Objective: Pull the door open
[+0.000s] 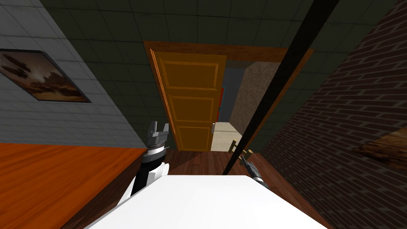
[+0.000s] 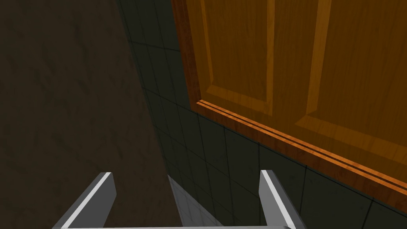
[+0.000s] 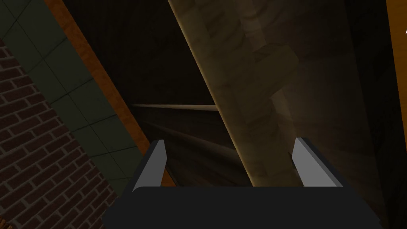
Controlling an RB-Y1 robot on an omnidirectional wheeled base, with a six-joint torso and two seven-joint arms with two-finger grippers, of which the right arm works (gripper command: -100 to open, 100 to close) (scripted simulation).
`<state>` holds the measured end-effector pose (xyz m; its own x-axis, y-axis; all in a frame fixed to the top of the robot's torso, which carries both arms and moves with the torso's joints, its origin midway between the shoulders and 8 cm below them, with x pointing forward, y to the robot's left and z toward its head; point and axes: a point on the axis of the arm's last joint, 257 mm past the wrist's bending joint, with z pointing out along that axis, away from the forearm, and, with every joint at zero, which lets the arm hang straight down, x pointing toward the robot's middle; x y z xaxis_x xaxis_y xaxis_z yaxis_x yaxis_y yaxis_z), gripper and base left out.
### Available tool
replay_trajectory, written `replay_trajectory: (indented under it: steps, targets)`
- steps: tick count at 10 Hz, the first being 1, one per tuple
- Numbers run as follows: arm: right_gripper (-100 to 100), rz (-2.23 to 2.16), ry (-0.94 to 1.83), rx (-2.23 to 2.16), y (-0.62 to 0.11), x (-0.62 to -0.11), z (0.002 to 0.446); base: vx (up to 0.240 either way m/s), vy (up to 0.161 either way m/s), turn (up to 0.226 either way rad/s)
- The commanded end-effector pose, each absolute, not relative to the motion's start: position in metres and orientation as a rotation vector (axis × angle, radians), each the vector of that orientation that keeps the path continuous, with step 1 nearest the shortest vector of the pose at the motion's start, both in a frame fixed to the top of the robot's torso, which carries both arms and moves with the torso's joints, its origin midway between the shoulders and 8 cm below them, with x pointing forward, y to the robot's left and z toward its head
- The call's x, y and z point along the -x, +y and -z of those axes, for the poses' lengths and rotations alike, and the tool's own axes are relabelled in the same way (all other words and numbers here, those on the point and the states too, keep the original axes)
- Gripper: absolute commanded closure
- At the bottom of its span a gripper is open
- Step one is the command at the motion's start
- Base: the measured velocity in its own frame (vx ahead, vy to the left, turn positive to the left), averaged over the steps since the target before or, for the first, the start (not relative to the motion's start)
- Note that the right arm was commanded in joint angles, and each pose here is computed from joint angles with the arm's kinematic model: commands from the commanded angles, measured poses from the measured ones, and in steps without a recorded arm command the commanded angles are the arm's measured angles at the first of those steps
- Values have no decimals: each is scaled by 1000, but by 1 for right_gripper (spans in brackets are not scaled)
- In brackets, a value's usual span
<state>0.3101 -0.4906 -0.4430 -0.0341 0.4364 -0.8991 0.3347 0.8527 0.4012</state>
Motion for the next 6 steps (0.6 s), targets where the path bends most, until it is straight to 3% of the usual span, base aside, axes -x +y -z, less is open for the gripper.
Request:
replay_trajectory:
  steps: [1, 6]
  targets:
    - [100, -87, 1606, -653, -510, -310, 434, -58, -24, 42]
    - [100, -134, 1573, -730, -515, -307, 434, -31, -16, 28]
